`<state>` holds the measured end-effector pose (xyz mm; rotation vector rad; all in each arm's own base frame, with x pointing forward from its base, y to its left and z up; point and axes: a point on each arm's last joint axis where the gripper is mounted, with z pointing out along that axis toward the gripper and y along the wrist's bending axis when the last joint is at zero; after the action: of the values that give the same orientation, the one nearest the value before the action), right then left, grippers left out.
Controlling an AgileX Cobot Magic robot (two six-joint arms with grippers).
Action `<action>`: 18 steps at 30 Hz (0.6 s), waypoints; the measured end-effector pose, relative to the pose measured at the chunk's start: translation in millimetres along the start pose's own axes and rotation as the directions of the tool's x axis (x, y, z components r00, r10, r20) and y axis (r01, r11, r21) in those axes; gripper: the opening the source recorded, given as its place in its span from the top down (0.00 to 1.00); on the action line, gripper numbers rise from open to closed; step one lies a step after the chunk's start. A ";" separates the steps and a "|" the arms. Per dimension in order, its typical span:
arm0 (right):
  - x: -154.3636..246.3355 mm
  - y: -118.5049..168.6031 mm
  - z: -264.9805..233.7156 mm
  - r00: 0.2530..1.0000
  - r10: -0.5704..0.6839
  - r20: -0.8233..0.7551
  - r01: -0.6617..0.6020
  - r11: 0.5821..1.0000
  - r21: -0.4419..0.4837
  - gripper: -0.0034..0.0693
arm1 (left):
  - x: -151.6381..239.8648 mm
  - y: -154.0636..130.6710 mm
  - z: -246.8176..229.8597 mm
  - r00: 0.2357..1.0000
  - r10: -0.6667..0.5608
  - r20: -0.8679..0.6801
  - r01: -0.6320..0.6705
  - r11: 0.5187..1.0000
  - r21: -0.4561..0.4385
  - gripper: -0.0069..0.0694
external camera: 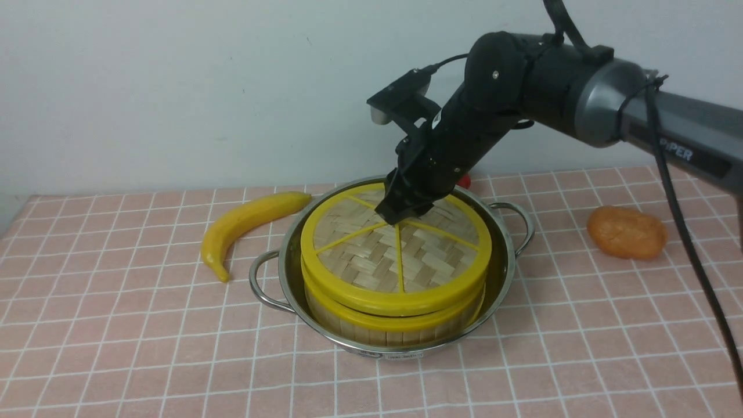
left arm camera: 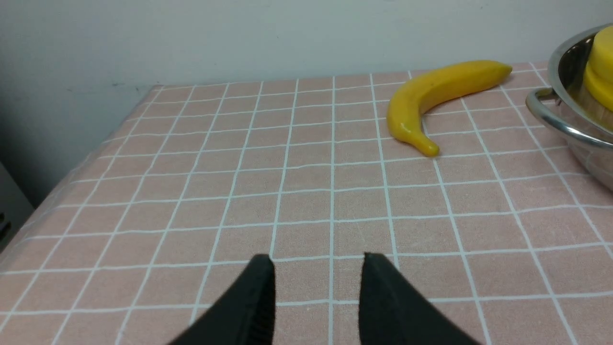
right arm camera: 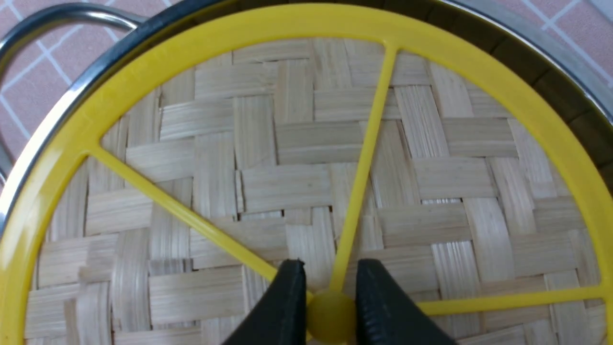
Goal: Place the steamer in the pot on the pink tablecloth, and put the lid on the steamer.
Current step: 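Place the bamboo steamer lid onto the steamer basket in the pot with the right gripper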
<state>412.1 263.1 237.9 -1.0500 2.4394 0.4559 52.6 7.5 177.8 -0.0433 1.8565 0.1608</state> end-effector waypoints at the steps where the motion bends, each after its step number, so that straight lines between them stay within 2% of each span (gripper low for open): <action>1: 0.0 0.0 0.0 1.000 0.001 0.000 -0.001 1.000 0.000 0.75 | 0.0 0.0 0.0 1.000 0.000 0.000 0.000 1.000 0.000 0.59; 18: 2.8 1.5 -0.5 0.999 0.041 -0.034 -0.042 0.999 -0.014 0.74 | 0.0 0.0 0.0 1.000 0.000 0.000 0.000 1.000 0.000 0.59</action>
<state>409.2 262.2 237.0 -1.0228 2.4951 0.4741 52.6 7.5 177.8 -0.0433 1.8565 0.1608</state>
